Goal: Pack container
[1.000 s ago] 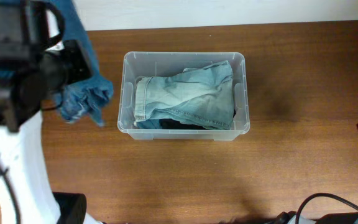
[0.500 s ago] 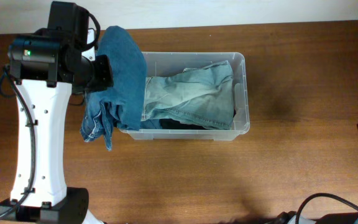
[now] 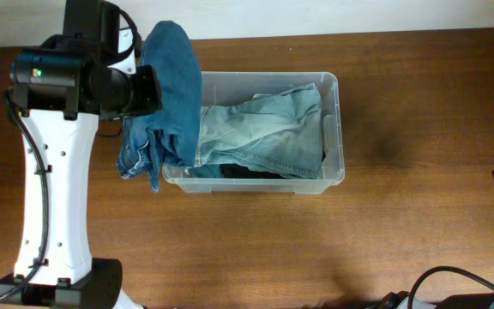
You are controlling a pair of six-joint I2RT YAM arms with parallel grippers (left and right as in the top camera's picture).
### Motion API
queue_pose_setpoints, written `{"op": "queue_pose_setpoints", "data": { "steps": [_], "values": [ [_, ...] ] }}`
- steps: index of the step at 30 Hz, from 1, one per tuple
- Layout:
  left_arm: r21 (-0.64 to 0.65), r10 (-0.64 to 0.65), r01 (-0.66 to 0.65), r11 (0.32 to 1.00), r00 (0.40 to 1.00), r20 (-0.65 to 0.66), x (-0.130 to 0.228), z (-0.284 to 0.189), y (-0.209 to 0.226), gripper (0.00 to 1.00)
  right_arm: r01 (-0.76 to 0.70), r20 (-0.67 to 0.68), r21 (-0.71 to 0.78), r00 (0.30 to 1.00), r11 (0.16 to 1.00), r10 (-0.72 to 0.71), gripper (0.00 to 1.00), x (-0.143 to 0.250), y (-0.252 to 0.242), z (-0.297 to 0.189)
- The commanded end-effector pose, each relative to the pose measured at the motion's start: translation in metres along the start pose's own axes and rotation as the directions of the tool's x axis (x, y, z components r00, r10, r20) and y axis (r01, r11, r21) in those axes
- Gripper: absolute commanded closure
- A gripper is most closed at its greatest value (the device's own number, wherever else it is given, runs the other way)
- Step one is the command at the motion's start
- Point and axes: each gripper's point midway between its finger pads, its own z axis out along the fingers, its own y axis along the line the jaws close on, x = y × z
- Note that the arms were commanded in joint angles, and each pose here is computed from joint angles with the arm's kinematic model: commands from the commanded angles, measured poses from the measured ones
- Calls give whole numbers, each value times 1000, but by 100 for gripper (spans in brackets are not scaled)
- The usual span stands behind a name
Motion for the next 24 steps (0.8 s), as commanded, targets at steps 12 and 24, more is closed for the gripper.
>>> {"op": "queue_pose_setpoints", "data": {
  "steps": [12,24],
  "values": [
    [224,115,-124,967,992,55,9,-12,-90,95,-11,0,7,1000,1000,11,2,0,-2,1],
    [172,78,-79,982,997,9,15,21,-115,93,-11,0,7,1000,1000,11,2,0,-2,1]
  ]
}}
